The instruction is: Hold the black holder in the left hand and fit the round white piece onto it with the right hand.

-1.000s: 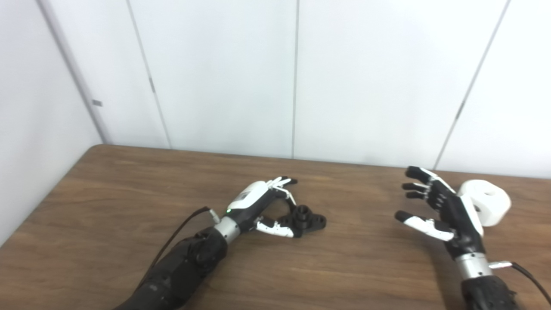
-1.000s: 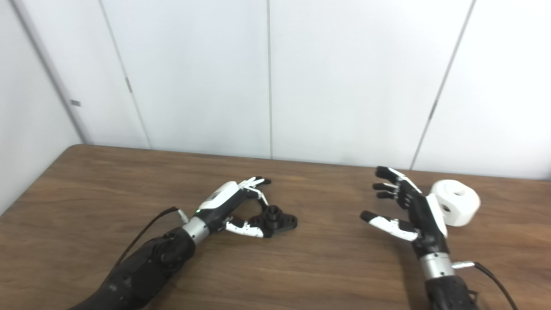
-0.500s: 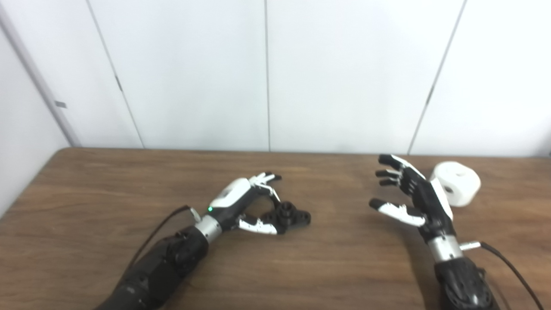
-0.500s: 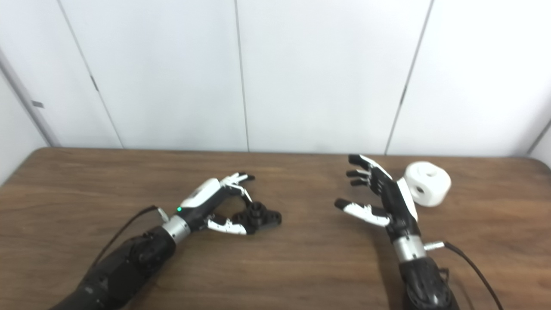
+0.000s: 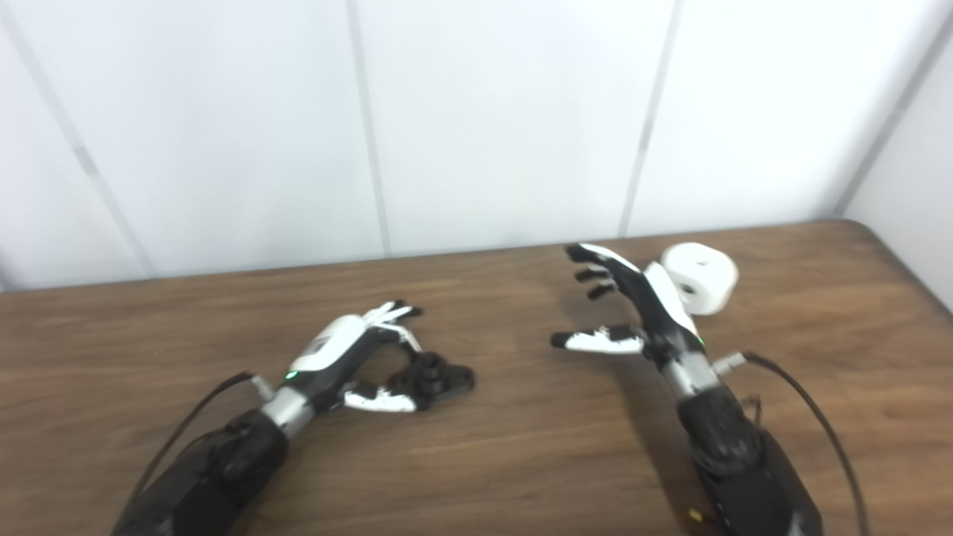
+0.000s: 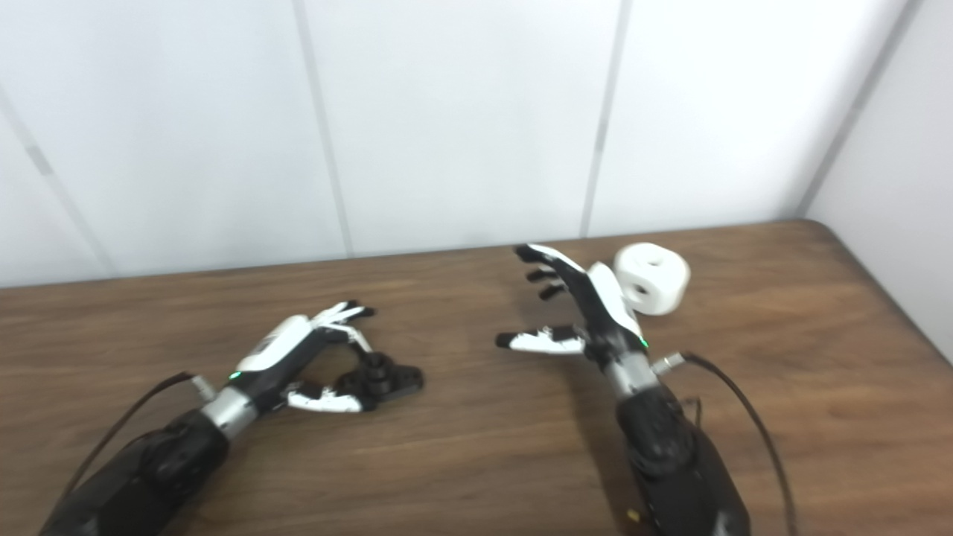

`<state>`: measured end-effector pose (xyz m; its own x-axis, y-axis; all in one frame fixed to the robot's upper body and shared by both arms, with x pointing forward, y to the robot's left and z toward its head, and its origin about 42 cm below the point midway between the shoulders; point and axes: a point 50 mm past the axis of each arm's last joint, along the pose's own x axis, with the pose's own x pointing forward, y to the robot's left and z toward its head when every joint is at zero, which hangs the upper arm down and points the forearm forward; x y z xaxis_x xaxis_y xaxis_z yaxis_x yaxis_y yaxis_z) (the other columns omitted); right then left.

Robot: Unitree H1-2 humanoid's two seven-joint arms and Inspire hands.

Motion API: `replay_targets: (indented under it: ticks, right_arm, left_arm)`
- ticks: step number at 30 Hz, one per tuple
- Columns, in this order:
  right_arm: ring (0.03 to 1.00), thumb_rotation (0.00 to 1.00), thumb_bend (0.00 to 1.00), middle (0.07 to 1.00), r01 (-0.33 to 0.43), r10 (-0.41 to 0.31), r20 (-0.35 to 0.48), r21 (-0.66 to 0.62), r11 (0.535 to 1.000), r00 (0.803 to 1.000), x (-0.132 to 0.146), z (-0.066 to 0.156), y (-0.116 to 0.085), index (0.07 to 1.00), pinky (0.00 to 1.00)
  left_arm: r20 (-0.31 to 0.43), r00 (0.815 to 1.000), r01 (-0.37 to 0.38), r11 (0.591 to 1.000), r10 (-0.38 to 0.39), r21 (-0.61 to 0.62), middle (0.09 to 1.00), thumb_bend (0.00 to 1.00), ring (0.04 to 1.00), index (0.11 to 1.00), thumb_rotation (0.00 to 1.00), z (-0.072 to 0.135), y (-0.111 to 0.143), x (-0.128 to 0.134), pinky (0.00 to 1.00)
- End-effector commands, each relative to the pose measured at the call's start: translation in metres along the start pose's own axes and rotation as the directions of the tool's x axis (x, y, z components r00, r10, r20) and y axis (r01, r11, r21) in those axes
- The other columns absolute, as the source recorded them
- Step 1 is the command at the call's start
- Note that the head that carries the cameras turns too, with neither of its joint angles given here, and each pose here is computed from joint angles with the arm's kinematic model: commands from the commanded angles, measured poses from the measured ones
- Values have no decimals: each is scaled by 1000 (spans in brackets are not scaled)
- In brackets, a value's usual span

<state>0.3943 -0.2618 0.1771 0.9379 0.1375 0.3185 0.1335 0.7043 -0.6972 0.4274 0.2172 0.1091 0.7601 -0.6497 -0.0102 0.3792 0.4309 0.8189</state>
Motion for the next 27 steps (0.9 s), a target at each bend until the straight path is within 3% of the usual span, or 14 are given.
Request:
replay_targets:
  ticks: [1, 8, 18, 23, 27]
  right_arm:
    - [692, 217, 719, 771, 72, -62, 66, -155, 985, 996, 21, 19, -28, 791, 560]
    - [756, 223, 709, 836, 142, -142, 27, -360, 922, 989, 33, 23, -72, 809, 618]
    - [795, 299, 713, 855, 263, -276, 40, -460, 848, 960, 42, 29, -143, 814, 659]
    - [835, 335, 749, 874, 264, -293, 18, -492, 830, 956, 46, 32, -162, 830, 678]
    - [893, 393, 794, 925, 194, -272, -73, -528, 827, 959, 51, 34, -174, 863, 744]
  left_arm:
    - [-94, 963, 256, 966, -254, 18, 933, 524, 1000, 482, 59, -21, -57, -44, 1000]
    - [-111, 962, 252, 968, -249, 17, 924, 524, 1000, 482, 56, -27, -58, -54, 1000]
    - [-122, 960, 258, 966, -253, 28, 924, 523, 1000, 482, 54, -32, -57, -58, 1000]
    - [-121, 961, 256, 966, -250, 30, 917, 523, 1000, 482, 53, -32, -58, -60, 998]
    - [-120, 961, 254, 966, -248, 38, 915, 523, 1000, 482, 53, -33, -58, -61, 1000]
